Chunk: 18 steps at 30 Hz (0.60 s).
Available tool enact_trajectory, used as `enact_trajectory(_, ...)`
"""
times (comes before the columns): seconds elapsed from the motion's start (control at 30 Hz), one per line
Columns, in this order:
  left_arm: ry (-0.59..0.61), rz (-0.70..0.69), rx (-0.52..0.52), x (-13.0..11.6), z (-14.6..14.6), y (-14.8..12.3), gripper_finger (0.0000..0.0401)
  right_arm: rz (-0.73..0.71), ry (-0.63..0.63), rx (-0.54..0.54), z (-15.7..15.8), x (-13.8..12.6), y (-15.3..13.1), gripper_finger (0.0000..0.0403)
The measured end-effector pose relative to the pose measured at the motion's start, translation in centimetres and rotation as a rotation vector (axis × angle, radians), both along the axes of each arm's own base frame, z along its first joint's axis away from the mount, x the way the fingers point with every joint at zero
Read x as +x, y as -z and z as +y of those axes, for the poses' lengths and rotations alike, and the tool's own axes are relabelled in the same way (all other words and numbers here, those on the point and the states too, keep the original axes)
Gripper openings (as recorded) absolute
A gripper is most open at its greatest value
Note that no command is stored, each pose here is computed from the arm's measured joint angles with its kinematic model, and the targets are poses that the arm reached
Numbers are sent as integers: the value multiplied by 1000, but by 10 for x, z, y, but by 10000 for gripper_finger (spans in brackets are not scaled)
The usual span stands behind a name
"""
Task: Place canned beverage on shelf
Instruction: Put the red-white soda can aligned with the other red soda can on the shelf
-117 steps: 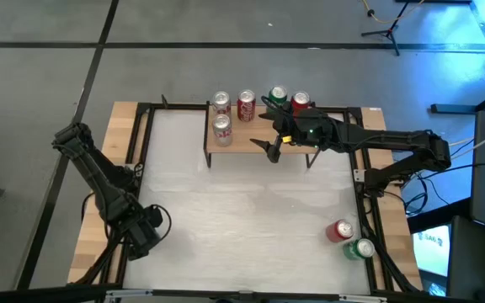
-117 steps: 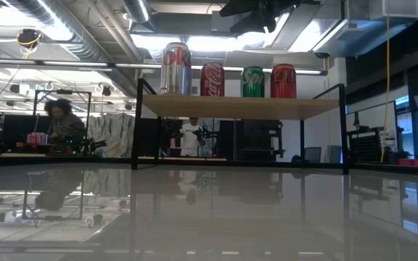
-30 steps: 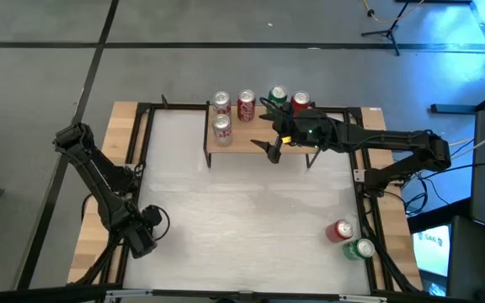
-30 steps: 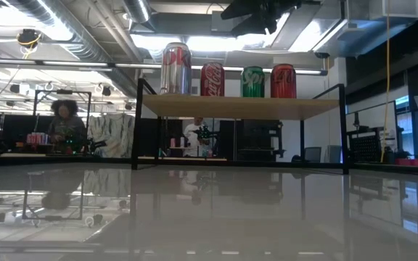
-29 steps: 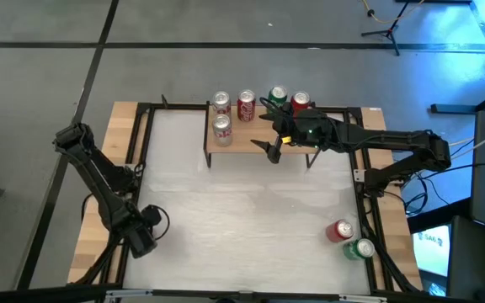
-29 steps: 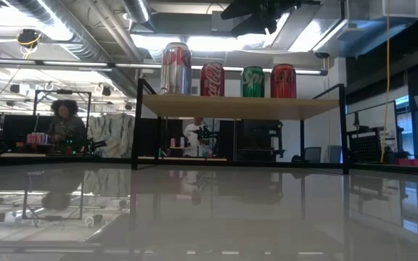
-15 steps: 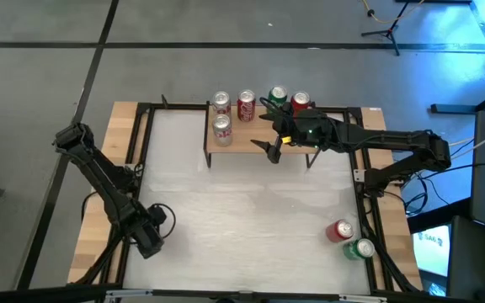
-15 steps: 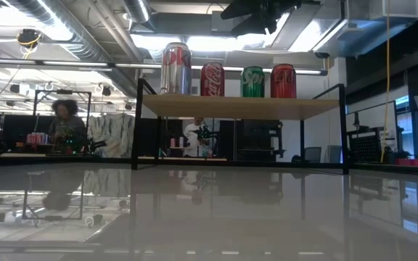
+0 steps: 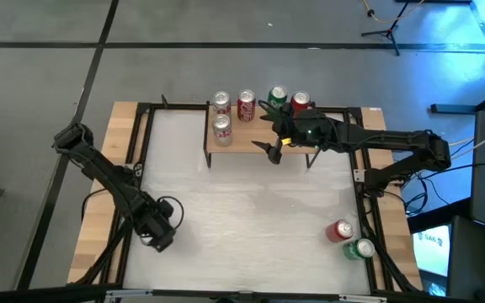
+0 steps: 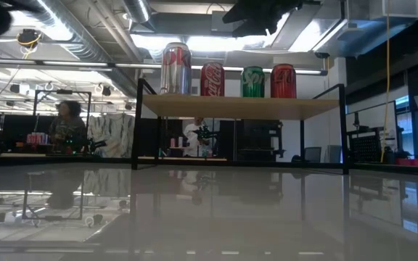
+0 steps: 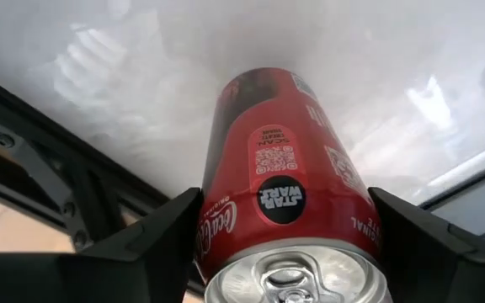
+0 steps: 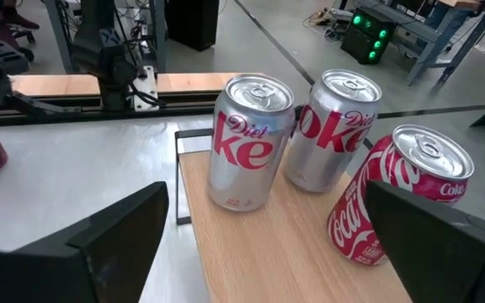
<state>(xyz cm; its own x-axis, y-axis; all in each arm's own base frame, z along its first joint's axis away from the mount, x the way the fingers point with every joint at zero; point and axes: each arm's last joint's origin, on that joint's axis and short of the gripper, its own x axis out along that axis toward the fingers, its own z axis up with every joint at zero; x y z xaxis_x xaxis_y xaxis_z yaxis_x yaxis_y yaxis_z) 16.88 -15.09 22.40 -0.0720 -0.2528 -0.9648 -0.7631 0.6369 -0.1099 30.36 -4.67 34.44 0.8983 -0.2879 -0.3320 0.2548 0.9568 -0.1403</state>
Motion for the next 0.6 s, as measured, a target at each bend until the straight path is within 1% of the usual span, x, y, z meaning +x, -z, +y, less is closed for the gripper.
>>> enact_trajectory(0.2,-198,-27,14,20,21,-1,278,0,-1,0,0,0,0,395)
enact_trajectory(0.27,-273,-29,12,27,30,-1,278,-1,-21,7,1,0,0,395)
enact_trajectory(0.47,-537,-32,3,46,60,-1,280,-5,-191,12,5,1,-1,395)
enact_trajectory(0.6,-657,-54,-13,57,81,-1,281,-12,-305,23,8,2,-1,395)
